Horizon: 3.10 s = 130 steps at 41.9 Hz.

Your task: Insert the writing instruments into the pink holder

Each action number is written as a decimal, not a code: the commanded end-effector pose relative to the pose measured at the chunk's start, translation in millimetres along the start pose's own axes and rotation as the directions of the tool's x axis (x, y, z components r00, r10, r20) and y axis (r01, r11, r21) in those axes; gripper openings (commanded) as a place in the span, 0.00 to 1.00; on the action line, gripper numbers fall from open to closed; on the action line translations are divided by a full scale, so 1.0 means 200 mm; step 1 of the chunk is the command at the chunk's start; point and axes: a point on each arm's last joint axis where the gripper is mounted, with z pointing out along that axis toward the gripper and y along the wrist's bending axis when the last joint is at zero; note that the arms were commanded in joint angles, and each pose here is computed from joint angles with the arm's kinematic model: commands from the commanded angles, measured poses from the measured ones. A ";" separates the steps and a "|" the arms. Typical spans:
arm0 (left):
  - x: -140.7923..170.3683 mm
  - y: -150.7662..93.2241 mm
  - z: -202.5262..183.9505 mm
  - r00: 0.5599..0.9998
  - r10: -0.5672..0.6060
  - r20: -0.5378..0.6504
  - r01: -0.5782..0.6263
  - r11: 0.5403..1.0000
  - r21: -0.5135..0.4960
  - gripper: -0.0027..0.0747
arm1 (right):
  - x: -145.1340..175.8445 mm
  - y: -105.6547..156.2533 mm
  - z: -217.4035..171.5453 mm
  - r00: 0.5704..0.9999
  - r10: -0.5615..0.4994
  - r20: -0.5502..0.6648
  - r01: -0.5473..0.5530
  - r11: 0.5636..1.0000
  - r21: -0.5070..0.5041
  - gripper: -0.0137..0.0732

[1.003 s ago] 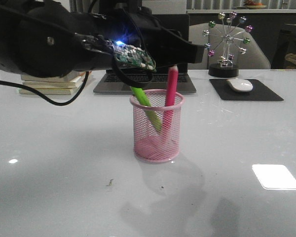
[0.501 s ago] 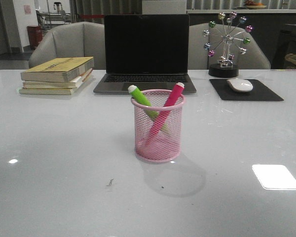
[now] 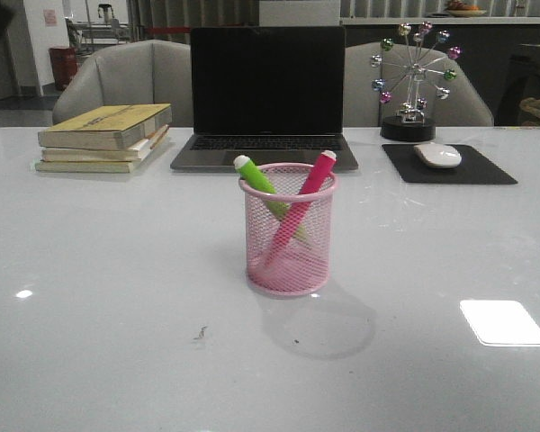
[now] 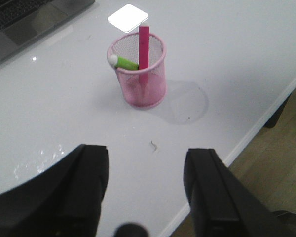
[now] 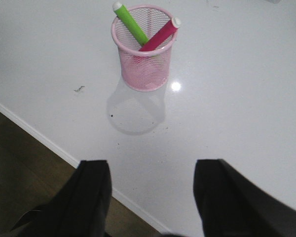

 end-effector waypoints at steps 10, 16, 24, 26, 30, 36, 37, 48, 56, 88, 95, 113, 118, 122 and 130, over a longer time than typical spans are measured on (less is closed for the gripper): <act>0.10 0.04 -0.08 0.989 -0.150 0.005 0.150 0.983 -0.102 0.55 | -0.07 -0.01 -0.03 0.991 -0.038 0.128 0.036 0.999 0.019 0.72; 0.11 0.04 -0.07 0.982 -0.187 -0.008 0.185 0.977 -0.108 0.50 | -0.02 -0.01 0.01 0.994 -0.039 0.104 0.037 0.999 0.020 0.58; 0.11 0.03 -0.07 0.977 -0.212 -0.011 0.210 0.974 -0.090 0.27 | 0.02 -0.01 0.04 0.996 -0.038 0.075 0.036 0.999 0.020 0.21; 0.11 0.03 -0.07 0.978 -0.210 -0.011 0.209 0.974 -0.088 0.22 | 0.02 -0.01 0.04 0.997 -0.038 0.073 0.036 0.999 0.020 0.23; 0.11 0.03 -0.07 0.978 -0.210 -0.011 0.209 0.974 -0.088 0.15 | 0.02 -0.01 0.04 0.997 -0.038 0.073 0.036 0.999 0.020 0.24; 0.11 0.03 -0.07 0.978 -0.210 -0.011 0.209 0.974 -0.088 0.15 | 0.02 -0.01 0.04 0.997 -0.038 0.073 0.036 0.999 0.020 0.24; 0.11 0.03 -0.07 0.978 -0.210 -0.011 0.209 0.974 -0.088 0.15 | 0.02 -0.01 0.04 0.997 -0.038 0.073 0.036 0.999 0.020 0.24; 0.12 0.03 -0.09 0.978 -0.210 0.012 0.210 0.973 -0.092 0.15 | 0.02 -0.01 0.04 0.997 -0.038 0.072 0.036 0.999 0.020 0.24; 0.16 0.10 -0.18 0.950 -0.248 0.191 0.282 0.943 -0.176 0.16 | 0.02 -0.01 0.04 0.997 -0.038 0.072 0.036 0.999 0.020 0.24; 0.76 0.07 -0.18 0.800 -0.079 0.595 0.460 0.717 -0.524 0.16 | 0.03 -0.01 0.04 0.997 -0.038 0.068 0.036 0.999 0.020 0.24; 0.80 0.07 -0.15 0.758 -0.071 0.648 0.493 0.713 -0.498 0.16 | 0.03 -0.01 0.04 0.997 -0.038 0.067 0.036 0.999 0.020 0.24; 0.79 0.06 -0.15 0.756 -0.054 0.652 0.480 0.724 -0.496 0.16 | 0.03 -0.01 0.04 0.997 -0.038 0.067 0.036 0.999 0.020 0.24; 0.77 0.06 -0.17 0.732 -0.022 0.681 0.474 0.734 -0.486 0.16 | 0.03 -0.01 0.04 0.997 -0.038 0.067 0.036 0.999 0.020 0.24; 0.77 0.06 -0.17 0.731 -0.022 0.682 0.473 0.736 -0.484 0.16 | 0.03 -0.01 0.04 0.997 -0.038 0.067 0.036 0.999 0.020 0.24; 0.77 0.06 -0.17 0.731 -0.022 0.682 0.473 0.736 -0.484 0.16 | 0.03 -0.01 0.04 0.997 -0.038 0.067 0.036 0.999 0.020 0.24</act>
